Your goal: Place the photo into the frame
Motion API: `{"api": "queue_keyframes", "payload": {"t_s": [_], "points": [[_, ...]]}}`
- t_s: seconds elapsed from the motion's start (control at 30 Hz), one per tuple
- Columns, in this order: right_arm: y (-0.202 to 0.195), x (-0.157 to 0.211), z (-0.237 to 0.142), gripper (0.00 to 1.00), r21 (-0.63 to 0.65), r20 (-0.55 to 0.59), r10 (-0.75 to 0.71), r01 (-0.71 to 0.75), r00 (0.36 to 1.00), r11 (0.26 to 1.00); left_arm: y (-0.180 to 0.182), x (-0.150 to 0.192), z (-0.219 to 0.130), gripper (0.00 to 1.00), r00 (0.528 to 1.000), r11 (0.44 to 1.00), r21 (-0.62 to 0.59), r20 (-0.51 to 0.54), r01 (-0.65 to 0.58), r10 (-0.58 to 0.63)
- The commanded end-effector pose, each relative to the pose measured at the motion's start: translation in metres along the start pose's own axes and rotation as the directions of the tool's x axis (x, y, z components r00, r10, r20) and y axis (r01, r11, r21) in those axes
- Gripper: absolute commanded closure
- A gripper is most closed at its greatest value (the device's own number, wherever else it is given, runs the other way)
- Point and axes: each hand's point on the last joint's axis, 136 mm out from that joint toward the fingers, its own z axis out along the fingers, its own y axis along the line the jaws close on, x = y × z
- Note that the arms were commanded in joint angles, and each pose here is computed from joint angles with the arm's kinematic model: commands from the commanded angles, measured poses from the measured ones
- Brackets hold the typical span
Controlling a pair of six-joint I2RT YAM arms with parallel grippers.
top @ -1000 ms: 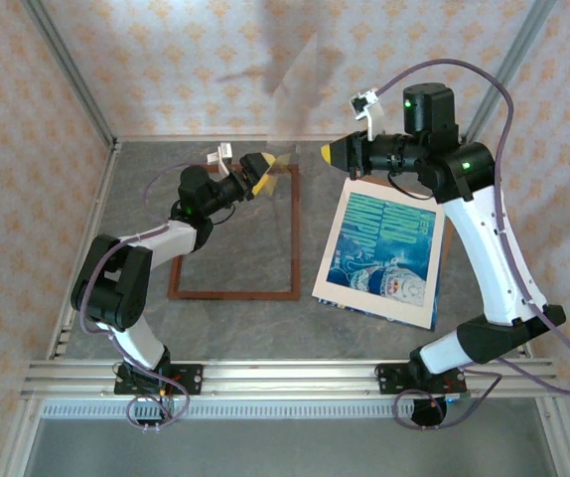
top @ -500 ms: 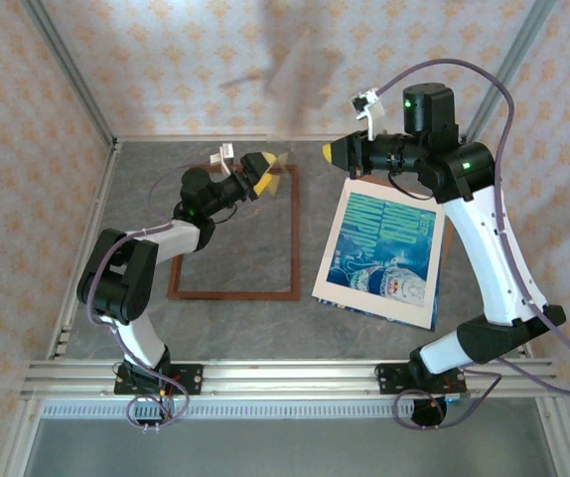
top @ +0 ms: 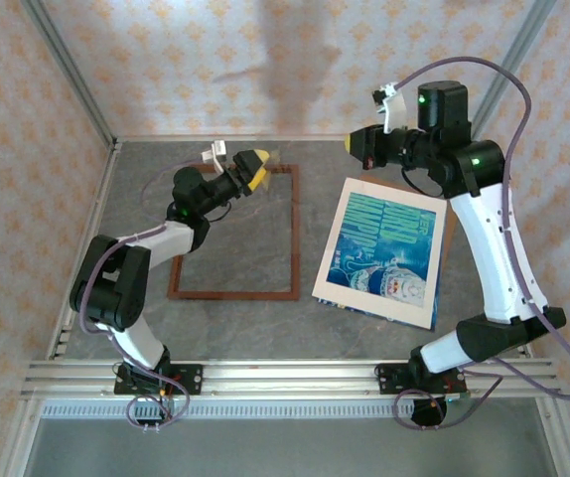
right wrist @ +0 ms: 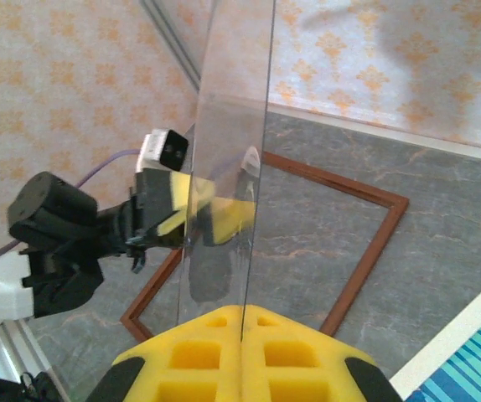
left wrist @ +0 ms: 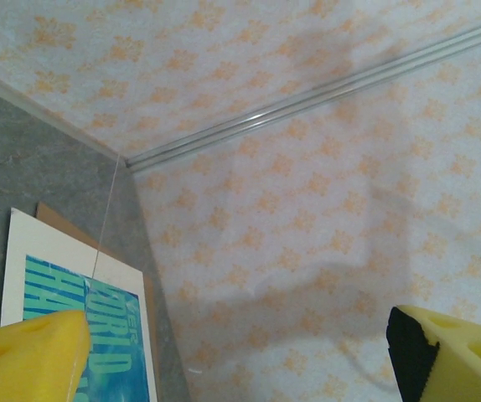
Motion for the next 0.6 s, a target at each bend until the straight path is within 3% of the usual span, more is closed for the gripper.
{"api": "queue_keyframes", "payload": {"t_s": [0.0, 0.57], "points": [[-0.013, 0.007, 0.009, 1.0, 0.041, -0.029, 0.028, -0.027, 0.999, 0.999, -0.04, 0.002, -0.007, 0.11, 0.995, 0.99, 0.103, -0.002, -0.096, 0.097], [-0.041, 0.004, 0.019, 1.0, 0.107, -0.043, 0.051, -0.047, 0.998, 0.993, -0.054, 0.007, -0.023, 0.11, 0.99, 0.982, 0.124, 0.016, -0.144, 0.143]]}}
